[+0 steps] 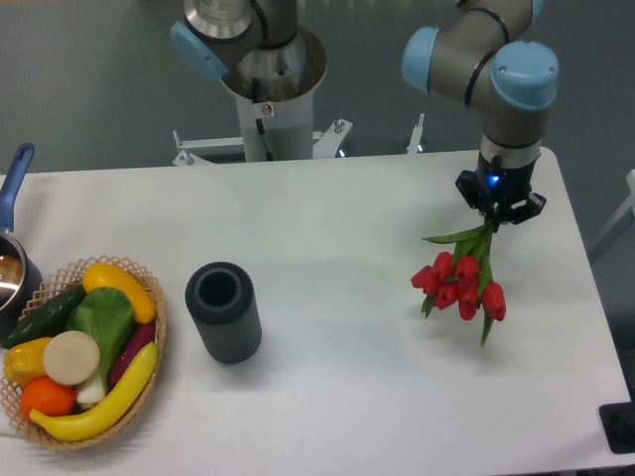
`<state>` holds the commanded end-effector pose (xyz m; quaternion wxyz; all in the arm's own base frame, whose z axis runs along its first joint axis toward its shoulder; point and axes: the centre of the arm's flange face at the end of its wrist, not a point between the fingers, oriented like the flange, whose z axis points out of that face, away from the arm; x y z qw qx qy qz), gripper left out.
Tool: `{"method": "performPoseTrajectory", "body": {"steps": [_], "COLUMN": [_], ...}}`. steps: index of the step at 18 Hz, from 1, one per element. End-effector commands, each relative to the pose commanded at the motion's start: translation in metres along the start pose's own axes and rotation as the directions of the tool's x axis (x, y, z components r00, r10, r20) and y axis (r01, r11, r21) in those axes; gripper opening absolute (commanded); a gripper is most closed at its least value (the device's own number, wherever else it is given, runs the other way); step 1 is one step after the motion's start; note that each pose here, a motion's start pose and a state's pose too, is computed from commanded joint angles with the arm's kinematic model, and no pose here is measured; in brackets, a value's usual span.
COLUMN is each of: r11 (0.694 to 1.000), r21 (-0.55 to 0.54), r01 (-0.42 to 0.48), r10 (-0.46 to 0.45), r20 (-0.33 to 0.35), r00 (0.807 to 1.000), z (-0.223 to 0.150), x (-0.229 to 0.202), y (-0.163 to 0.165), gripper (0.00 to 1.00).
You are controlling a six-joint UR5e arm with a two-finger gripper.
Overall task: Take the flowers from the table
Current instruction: 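Lift the grasped tulips up off the table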
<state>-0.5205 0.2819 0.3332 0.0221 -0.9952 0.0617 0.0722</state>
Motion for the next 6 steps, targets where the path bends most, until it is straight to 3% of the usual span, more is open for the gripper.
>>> {"method": "performPoseTrajectory", "body": {"steps": [6], "r11": [1.0], "r21": [-0.002], "r01": [0.002], "r10": [-0.002], "r20": [-0.025], "r00": [1.0], "z": [-0.0112], "x": [-0.0038], "y": [0.0], "gripper": [0.04]}}
